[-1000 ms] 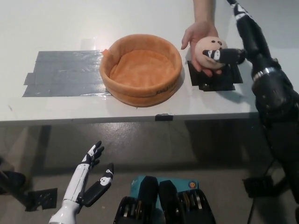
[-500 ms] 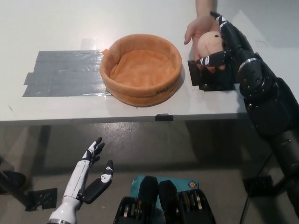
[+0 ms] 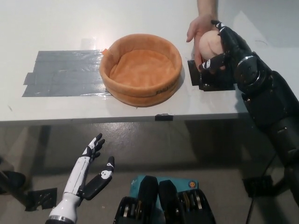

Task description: A person hands a emotional support dumpling to the robot which it grabs with its right hand and places in the soft place kept infront of it in the centre of the desk

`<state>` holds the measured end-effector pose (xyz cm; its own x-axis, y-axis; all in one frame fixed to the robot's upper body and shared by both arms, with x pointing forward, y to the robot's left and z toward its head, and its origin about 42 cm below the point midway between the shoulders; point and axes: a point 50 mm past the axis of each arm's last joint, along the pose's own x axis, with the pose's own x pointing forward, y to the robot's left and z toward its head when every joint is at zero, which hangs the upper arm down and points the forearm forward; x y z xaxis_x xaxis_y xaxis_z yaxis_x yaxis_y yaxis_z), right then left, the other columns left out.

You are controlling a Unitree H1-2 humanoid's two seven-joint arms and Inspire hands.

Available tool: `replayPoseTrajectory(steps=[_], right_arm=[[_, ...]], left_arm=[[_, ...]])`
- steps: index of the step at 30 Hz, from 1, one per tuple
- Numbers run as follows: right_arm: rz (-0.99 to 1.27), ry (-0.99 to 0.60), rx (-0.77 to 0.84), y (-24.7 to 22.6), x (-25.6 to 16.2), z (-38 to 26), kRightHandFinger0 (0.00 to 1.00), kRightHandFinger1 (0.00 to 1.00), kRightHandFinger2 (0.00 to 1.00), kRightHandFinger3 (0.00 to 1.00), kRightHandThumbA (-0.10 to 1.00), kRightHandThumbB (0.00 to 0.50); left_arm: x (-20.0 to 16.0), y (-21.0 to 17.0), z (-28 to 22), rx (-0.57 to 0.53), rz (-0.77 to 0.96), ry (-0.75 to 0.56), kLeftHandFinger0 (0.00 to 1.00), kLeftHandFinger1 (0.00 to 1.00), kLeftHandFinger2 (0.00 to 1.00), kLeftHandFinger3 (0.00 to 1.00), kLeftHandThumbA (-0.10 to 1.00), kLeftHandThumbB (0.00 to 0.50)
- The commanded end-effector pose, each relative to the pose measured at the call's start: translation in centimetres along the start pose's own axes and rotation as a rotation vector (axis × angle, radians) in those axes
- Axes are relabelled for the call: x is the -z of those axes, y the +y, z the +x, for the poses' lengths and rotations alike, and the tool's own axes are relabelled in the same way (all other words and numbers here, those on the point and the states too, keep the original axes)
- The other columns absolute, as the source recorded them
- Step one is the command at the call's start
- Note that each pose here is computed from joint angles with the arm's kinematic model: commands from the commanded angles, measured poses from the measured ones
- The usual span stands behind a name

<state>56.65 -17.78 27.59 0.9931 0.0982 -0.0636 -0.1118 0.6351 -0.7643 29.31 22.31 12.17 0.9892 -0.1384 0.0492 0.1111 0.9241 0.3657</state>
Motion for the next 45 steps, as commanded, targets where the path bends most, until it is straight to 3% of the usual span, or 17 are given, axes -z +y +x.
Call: replayPoseTrajectory(steps=[1,2,4,5,6,7,8,9,12,25,33,35,36,38,40,42,45], right_arm=[[0.043,-0.09,0.096,-2.7,-3.2,0.9,0.94,1.0,1.0,1.0,0.86,0.27],[0.082,-0.087,0.14,-2.7,-3.2,1.1,0.47,0.55,0.64,0.83,0.61,0.182],[0.105,-0.087,0.189,-2.5,-3.2,1.2,0.02,0.07,0.28,0.37,-0.05,0.167],[0.112,-0.091,0.211,-2.4,-3.3,1.2,0.0,0.07,0.33,0.37,-0.09,0.17],[0.107,-0.107,0.226,-2.2,-3.1,1.1,0.0,0.19,0.6,0.54,-0.1,0.186],[0.106,-0.109,0.228,-2.1,-3.1,1.1,0.0,0.22,0.71,0.62,-0.1,0.21],[0.105,-0.108,0.231,-2.1,-3.0,1.1,0.0,0.35,0.88,0.85,-0.1,0.192],[0.111,-0.108,0.22,-2.0,-2.7,1.1,0.01,0.45,0.93,0.96,-0.1,0.194],[0.101,-0.109,0.21,-2.1,-2.3,1.1,0.03,0.55,0.99,1.0,-0.1,0.179],[0.136,-0.203,0.312,-3.0,-3.2,0.8,0.07,0.61,0.99,1.0,-0.1,0.184],[0.146,-0.453,0.406,-4.9,-11.1,-1.6,0.07,0.58,1.0,0.94,-0.1,0.181],[0.135,-0.483,0.409,-4.9,-12.2,-2.1,0.1,0.46,0.76,0.69,-0.1,0.227],[0.154,-0.527,0.405,-4.8,-13.6,-2.7,0.01,0.26,0.48,0.49,-0.1,0.233],[0.164,-0.591,0.409,-4.6,-15.3,-3.5,0.0,0.15,0.42,0.46,-0.1,0.226],[0.148,-0.63,0.396,-3.7,-17.2,-4.1,0.0,0.08,0.52,0.55,-0.1,0.203],[0.174,-0.658,0.35,-2.5,-18.4,-4.5,0.0,0.15,0.73,0.75,-0.1,0.187],[0.168,-0.657,0.294,0.4,-19.2,-4.0,0.0,0.25,0.8,0.83,-0.1,0.188]], left_arm=[[-1.3,0.5,0.4,-0.007,0.007,-0.065,1.0,1.0,1.0,1.0,0.52,0.0],[-1.3,0.6,0.5,-0.01,0.001,-0.071,1.0,1.0,1.0,1.0,0.52,0.0],[-1.3,0.5,0.5,-0.011,-0.002,-0.071,1.0,1.0,1.0,1.0,0.52,0.0],[-1.3,0.5,0.5,-0.011,0.001,-0.07,1.0,1.0,1.0,1.0,0.52,0.0],[-1.3,0.5,0.5,-0.012,0.002,-0.07,1.0,1.0,1.0,1.0,0.54,0.0],[-1.4,0.5,0.6,-0.012,0.004,-0.07,1.0,1.0,1.0,1.0,0.54,0.0],[-1.4,0.6,0.5,-0.011,0.005,-0.07,1.0,1.0,1.0,1.0,0.54,0.0],[-1.5,0.6,0.6,-0.009,0.008,-0.073,1.0,1.0,1.0,1.0,0.53,0.0],[-1.5,0.6,0.7,-0.007,0.006,-0.072,1.0,1.0,1.0,1.0,0.52,0.0],[-1.5,0.8,0.8,-0.006,0.007,-0.072,1.0,1.0,1.0,1.0,0.54,0.0],[-1.4,0.8,0.7,-0.013,0.013,-0.074,1.0,1.0,1.0,1.0,0.55,0.0],[-1.3,0.8,0.7,-0.011,0.023,-0.077,1.0,1.0,1.0,1.0,0.54,0.0],[-1.4,0.8,0.7,-0.011,0.022,-0.078,1.0,1.0,1.0,1.0,0.52,0.0],[-1.4,0.8,0.7,-0.012,0.013,-0.081,1.0,1.0,1.0,1.0,0.52,0.0],[-1.3,0.8,0.8,-0.016,-0.005,-0.075,1.0,1.0,1.0,1.0,0.59,0.0],[-1.4,0.7,0.7,-0.015,-0.007,-0.071,1.0,1.0,1.0,1.0,0.6,0.0],[-1.6,0.8,0.6,-0.017,-0.008,-0.069,1.0,1.0,1.0,1.0,0.6,0.0]])
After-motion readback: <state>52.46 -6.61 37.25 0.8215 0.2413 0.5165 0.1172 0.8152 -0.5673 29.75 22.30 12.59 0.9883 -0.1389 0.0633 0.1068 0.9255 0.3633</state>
